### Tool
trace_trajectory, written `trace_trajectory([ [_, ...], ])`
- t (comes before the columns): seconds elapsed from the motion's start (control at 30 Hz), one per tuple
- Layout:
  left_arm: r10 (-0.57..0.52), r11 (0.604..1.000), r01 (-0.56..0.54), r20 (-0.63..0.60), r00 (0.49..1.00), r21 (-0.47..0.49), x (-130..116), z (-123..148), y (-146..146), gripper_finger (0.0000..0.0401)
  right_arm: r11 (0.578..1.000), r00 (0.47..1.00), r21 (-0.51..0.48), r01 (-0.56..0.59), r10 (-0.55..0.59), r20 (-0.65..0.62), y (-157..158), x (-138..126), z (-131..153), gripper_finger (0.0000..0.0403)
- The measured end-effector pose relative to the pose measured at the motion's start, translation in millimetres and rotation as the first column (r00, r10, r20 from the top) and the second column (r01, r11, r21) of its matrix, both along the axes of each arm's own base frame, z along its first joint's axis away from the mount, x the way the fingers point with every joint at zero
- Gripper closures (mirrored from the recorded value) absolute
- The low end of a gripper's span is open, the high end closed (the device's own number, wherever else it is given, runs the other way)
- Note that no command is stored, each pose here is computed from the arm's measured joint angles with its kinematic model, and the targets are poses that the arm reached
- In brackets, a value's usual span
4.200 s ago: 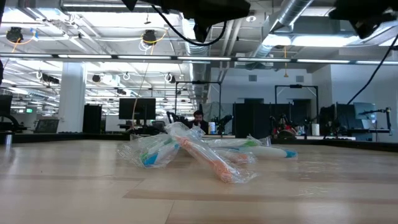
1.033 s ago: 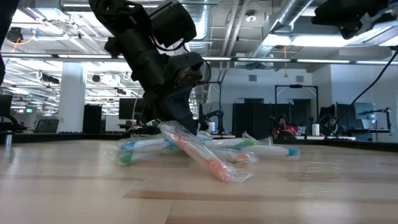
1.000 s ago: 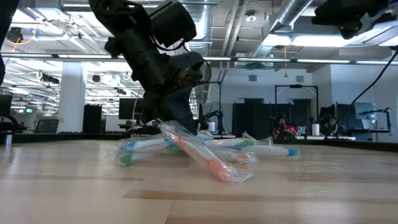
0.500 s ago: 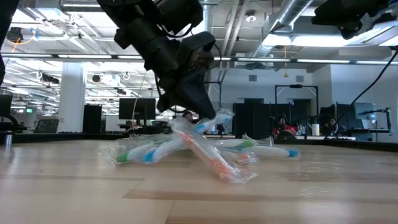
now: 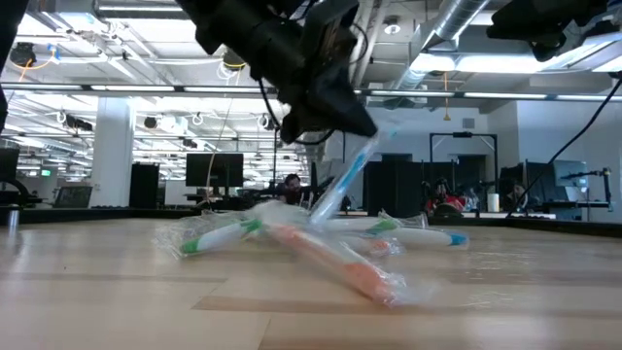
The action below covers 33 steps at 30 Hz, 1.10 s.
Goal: Pick & Place toothbrushing station
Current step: Put the blue toothbrush into the transparent organizer
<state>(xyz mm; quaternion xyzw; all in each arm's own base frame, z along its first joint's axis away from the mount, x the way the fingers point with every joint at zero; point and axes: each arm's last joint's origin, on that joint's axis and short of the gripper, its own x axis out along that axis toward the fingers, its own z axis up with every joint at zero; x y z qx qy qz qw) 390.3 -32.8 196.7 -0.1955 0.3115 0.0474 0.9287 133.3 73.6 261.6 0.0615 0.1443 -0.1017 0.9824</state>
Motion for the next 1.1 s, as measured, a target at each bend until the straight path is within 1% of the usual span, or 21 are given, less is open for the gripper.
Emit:
trace_trajectory([
  [0.23,-0.033,0.999,0.029,0.107,0.994,0.042,9,16,-1,0.0401,1.0,1.0,0.0,0.0,0.0,0.0,0,0,0,0.0311],
  [0.5,-0.064,0.996,0.042,0.285,0.957,0.084,16,32,-1,0.0401,1.0,1.0,0.0,0.002,-0.002,0.001,0,0,0,0.0311],
  [0.7,-0.048,0.996,0.017,0.359,0.932,0.089,19,39,-1,0.0401,1.0,1.0,0.014,0.01,-0.01,0.022,0,1,2,0.0311],
  [0.83,-0.038,0.996,0.002,0.395,0.918,0.091,20,42,-1,0.0401,0.999,0.999,0.024,0.037,-0.038,0.036,-3,3,3,0.0311],
  [1.0,-0.038,0.991,-0.025,0.449,0.893,0.133,21,48,0,0.0401,0.997,0.996,0.035,0.074,-0.076,0.048,-8,8,4,0.0311],
  [1.1,-0.045,0.987,-0.039,0.506,0.861,0.154,22,55,0,0.0401,0.995,0.995,0.036,0.088,-0.09,0.05,-8,12,4,0.0311],
])
